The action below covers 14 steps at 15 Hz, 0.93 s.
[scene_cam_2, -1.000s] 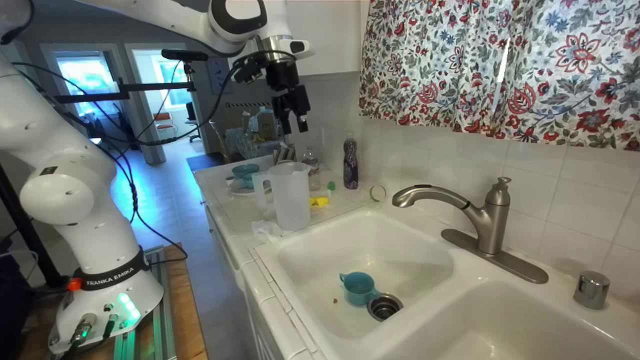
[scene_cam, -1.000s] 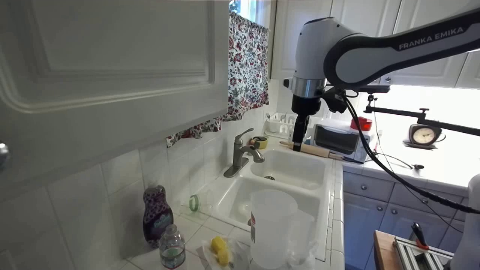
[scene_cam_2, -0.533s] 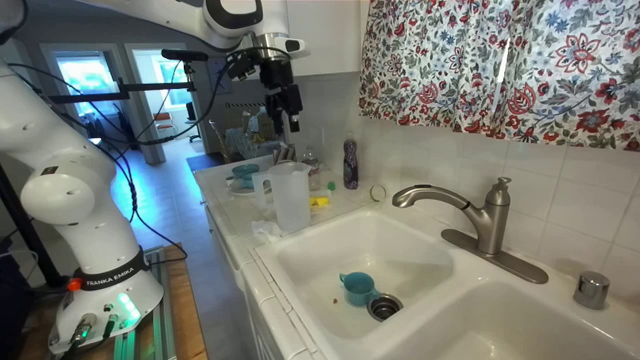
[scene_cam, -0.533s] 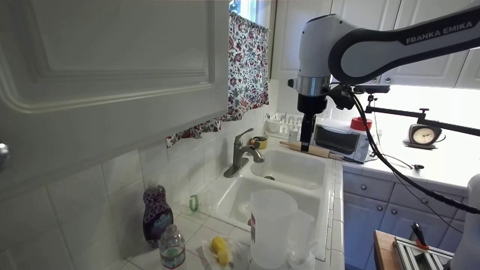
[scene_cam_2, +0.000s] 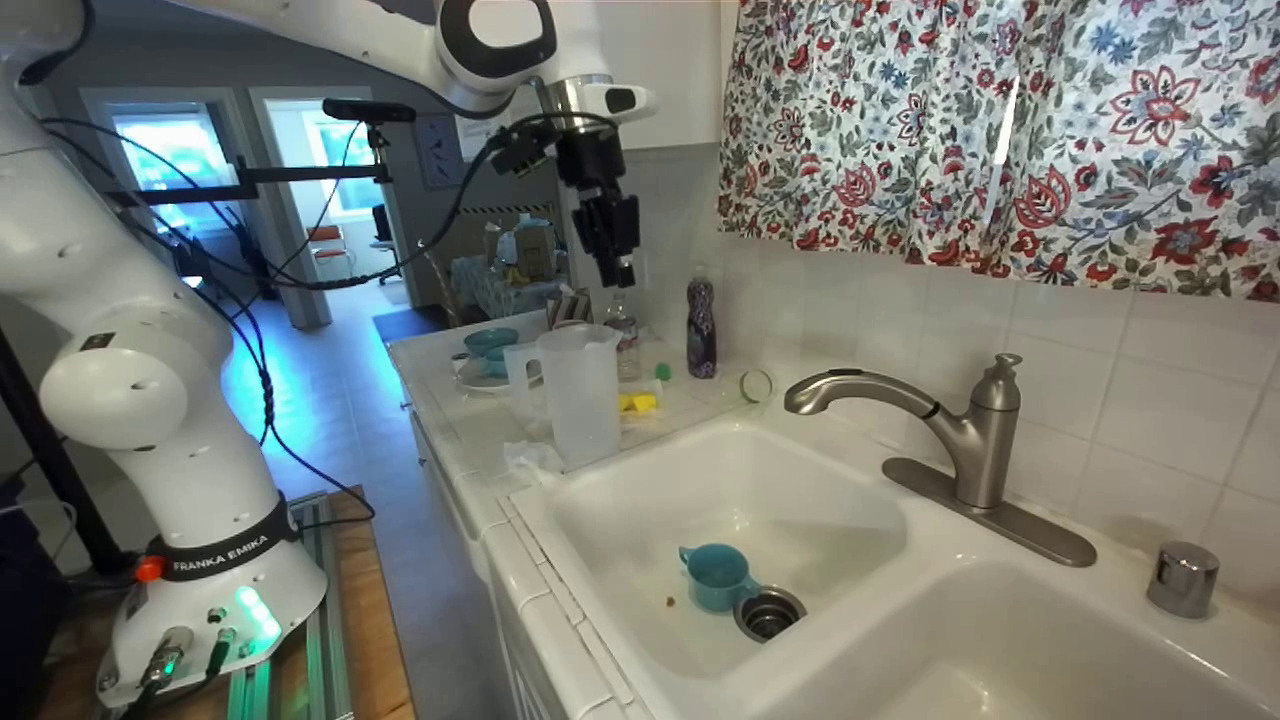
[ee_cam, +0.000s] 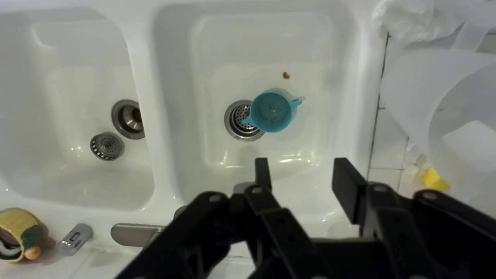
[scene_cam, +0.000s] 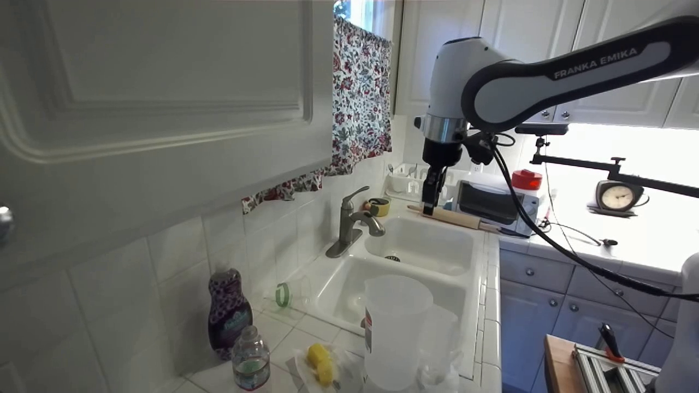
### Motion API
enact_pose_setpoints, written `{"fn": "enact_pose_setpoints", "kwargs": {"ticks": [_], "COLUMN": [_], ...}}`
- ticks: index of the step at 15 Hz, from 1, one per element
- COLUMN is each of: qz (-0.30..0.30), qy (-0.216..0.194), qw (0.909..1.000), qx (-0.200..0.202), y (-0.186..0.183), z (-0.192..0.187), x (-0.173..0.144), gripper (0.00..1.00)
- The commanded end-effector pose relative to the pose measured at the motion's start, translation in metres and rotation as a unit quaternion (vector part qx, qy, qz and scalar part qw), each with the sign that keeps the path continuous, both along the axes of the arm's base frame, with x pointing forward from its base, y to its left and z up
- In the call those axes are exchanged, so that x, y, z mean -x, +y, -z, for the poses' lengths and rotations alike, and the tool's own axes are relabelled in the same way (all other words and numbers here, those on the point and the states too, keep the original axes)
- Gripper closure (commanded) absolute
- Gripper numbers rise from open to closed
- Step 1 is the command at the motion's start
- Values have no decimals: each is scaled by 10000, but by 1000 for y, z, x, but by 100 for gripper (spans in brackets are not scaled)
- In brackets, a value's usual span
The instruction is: Touch the tap
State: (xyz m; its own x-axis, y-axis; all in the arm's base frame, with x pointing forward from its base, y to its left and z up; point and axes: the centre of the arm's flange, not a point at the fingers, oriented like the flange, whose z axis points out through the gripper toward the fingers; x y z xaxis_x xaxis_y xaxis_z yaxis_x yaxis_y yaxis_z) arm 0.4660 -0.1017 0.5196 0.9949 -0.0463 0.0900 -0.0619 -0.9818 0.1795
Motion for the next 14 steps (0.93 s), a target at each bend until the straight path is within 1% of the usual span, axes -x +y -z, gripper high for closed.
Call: {"fn": "enact_pose_setpoints", "kwargs": {"ticks": [1,3,4,7,10,11,14], "qz": [243,551,709,1047,1428,1149,1180], "qy": [-274,-356,-422,-534,-609,-527,-488], "qw": [9991,9971,9955,9917,9872,9912,9910], "qx": [-214,-378,-471,-517,-362,-400,-393], "y": [-16,-24,-28,-40,-56,-45,-48], "z": [12,20,23,34,45,43,49], "x": [-42,-60,-69,-93,-113,-89,-93], "gripper": [84,98,100,100,100,100,99]}}
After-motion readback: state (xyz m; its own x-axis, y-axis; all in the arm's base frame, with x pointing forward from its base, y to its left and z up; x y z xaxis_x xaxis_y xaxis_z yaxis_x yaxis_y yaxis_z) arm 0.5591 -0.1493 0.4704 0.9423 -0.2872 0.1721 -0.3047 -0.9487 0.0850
